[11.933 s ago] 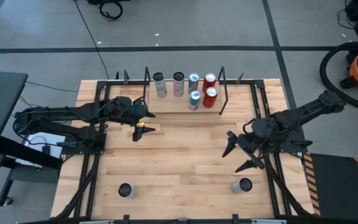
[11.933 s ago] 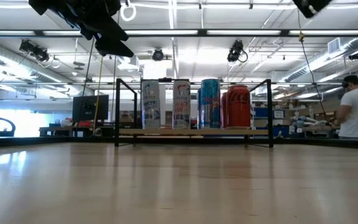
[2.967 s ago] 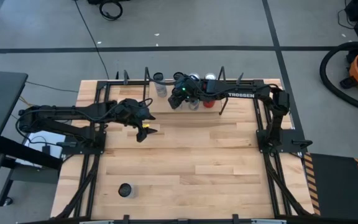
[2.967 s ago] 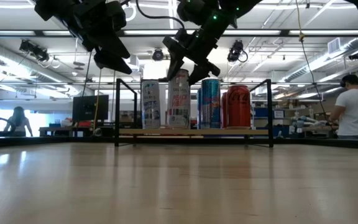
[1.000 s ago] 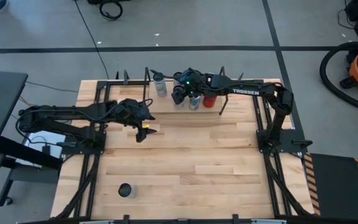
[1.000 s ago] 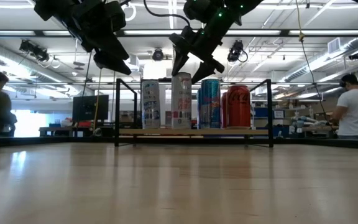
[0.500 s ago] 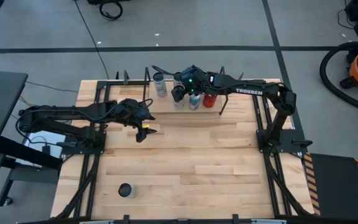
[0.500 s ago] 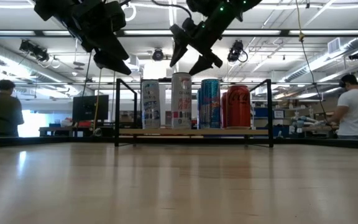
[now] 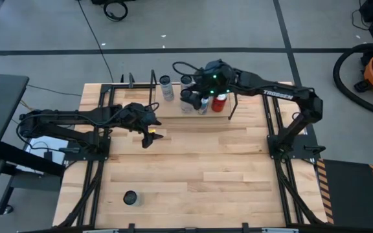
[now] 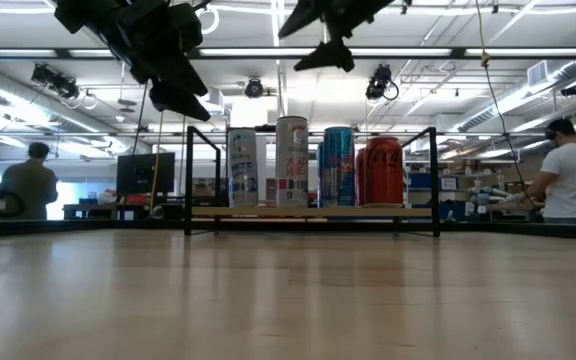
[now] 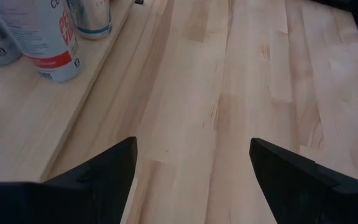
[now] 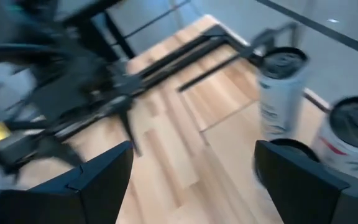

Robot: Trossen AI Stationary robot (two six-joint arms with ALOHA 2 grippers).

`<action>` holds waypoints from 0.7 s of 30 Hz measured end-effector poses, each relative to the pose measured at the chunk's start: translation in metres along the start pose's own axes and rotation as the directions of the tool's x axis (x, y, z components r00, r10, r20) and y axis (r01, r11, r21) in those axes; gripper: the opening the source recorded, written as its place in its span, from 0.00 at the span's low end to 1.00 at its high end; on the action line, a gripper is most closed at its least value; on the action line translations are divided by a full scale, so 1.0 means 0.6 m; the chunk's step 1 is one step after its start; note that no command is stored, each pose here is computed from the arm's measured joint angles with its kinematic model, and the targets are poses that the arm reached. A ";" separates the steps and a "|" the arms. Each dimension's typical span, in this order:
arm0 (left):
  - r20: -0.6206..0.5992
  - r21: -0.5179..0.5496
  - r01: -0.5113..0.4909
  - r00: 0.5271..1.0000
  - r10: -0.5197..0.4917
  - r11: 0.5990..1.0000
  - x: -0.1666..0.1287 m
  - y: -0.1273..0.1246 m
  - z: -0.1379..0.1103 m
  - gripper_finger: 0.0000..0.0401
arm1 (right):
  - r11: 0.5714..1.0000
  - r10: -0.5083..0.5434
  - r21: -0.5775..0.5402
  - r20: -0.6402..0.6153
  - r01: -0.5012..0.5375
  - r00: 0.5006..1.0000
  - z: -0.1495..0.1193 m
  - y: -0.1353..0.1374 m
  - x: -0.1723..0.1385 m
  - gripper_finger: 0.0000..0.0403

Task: Place canned beverage on shelf
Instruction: Put the white and blue soda can on the shelf aligned with the other white and blue soda can

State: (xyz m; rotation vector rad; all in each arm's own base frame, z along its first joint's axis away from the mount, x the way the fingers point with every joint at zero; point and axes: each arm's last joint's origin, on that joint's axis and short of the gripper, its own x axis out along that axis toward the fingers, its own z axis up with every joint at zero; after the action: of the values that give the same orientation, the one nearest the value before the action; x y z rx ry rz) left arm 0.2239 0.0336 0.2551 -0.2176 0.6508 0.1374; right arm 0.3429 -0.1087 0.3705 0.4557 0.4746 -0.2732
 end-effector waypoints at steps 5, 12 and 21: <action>-0.005 -0.005 0.027 1.000 -0.027 1.000 0.000 -0.009 -0.001 0.78 | 0.989 0.146 -0.038 -0.019 -0.146 0.989 0.004 0.017 -0.032 0.86; -0.016 -0.073 0.140 0.990 -0.141 0.987 -0.003 -0.036 -0.003 0.78 | 0.987 0.110 -0.111 -0.069 -0.117 0.992 -0.010 0.039 -0.089 0.86; 0.023 -0.027 0.250 0.968 -0.250 0.968 -0.057 -0.100 0.056 0.78 | 0.988 -0.050 -0.150 -0.133 0.030 0.990 -0.036 0.051 -0.146 0.86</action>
State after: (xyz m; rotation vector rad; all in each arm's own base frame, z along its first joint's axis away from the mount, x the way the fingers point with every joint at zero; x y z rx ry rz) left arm 0.2283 -0.0181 0.3113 -0.3248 0.5973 -0.0935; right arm 0.2708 -0.0592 0.4078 0.3216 0.6336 -0.2448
